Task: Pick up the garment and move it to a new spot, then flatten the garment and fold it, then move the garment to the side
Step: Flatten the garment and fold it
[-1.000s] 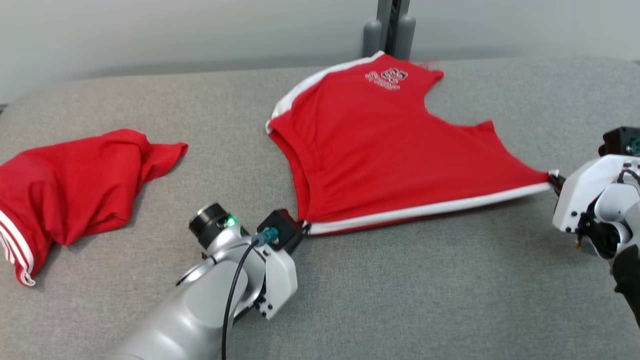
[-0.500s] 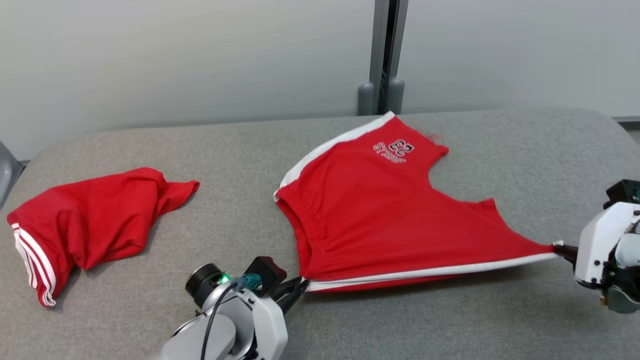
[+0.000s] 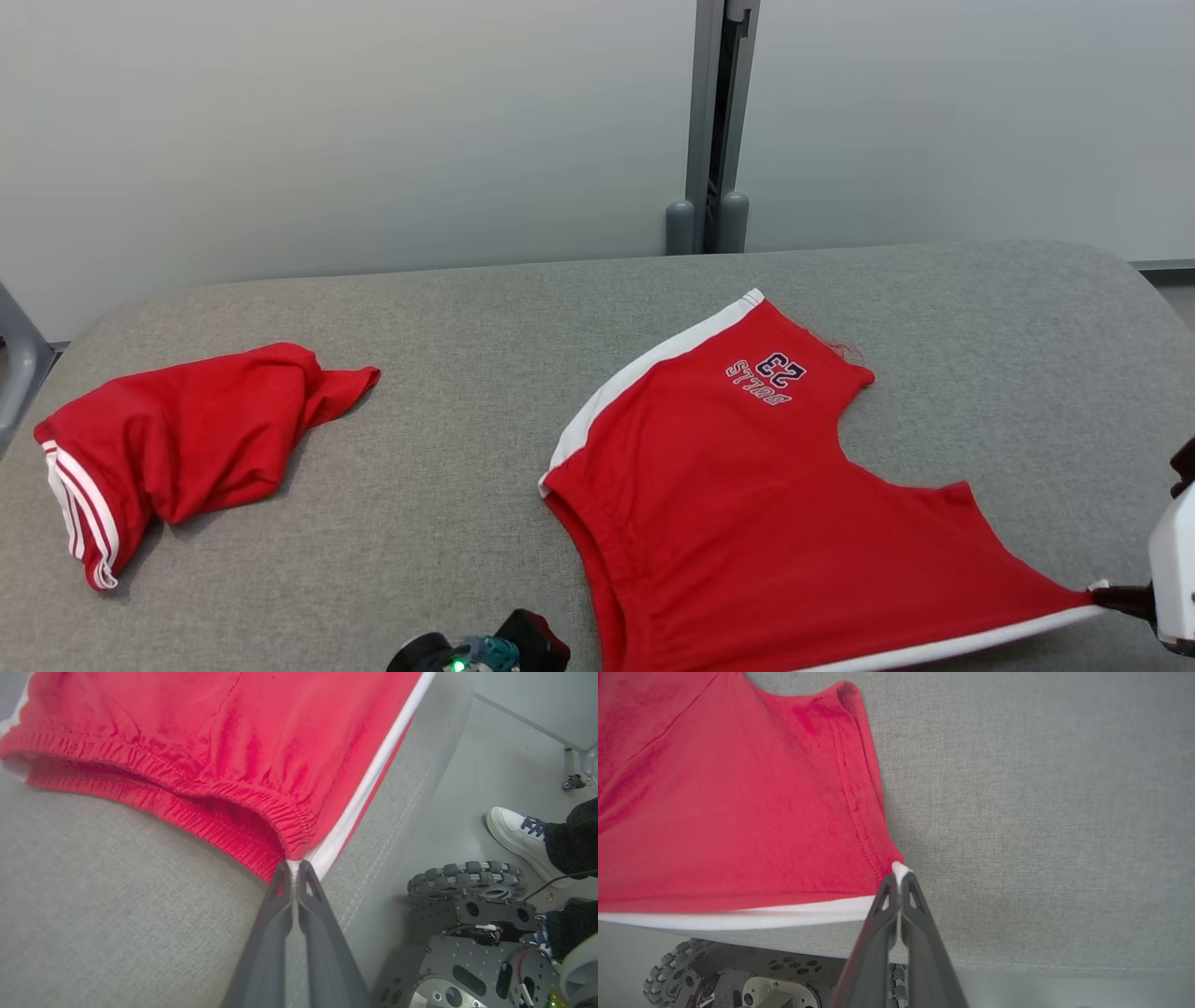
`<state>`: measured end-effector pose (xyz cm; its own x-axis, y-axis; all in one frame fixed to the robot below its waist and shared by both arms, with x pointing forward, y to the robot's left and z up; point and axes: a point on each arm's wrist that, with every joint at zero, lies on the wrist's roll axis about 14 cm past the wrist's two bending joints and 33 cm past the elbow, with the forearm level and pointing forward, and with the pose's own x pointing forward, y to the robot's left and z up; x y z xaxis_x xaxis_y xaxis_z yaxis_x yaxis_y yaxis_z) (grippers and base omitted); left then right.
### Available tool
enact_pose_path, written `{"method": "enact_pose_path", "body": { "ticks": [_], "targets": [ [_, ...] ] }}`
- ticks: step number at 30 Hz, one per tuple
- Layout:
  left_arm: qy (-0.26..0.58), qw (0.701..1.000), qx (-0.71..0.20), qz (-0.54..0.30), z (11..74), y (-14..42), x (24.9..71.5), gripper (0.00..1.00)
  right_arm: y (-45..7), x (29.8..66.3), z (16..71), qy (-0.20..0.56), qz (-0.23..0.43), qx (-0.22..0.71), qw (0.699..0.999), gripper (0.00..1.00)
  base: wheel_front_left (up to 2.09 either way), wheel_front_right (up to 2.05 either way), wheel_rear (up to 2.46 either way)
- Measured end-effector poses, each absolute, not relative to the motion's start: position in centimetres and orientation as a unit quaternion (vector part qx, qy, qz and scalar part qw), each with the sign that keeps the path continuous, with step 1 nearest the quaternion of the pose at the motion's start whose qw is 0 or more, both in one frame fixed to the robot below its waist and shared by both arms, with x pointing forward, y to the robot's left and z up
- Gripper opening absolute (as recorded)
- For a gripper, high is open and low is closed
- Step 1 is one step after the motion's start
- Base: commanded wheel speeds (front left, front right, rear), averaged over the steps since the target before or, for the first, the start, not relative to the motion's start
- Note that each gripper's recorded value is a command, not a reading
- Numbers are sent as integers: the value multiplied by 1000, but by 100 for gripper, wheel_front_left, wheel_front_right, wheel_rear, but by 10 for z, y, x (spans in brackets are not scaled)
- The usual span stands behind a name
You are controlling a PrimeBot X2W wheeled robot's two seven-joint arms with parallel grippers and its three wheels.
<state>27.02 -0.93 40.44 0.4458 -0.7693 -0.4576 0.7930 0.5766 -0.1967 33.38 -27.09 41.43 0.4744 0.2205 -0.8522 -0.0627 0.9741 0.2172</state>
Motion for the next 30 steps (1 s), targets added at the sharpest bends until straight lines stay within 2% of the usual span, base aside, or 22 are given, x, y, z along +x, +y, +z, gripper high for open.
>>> {"method": "enact_pose_path", "body": {
  "ticks": [5,10,22,30],
  "targets": [
    [294,822,1,-487,406,-20,240,0,-276,312,413,530,93,73,840,0,0,0,0],
    [302,812,-44,-497,420,-25,232,0,-273,313,422,517,105,77,846,0,0,0,0],
    [281,825,-220,-439,469,-13,281,0,-250,371,460,442,133,80,883,0,0,0,0],
    [269,824,-295,-403,491,-3,313,0,-224,413,479,402,153,70,900,0,0,0,0]
  ]
}}
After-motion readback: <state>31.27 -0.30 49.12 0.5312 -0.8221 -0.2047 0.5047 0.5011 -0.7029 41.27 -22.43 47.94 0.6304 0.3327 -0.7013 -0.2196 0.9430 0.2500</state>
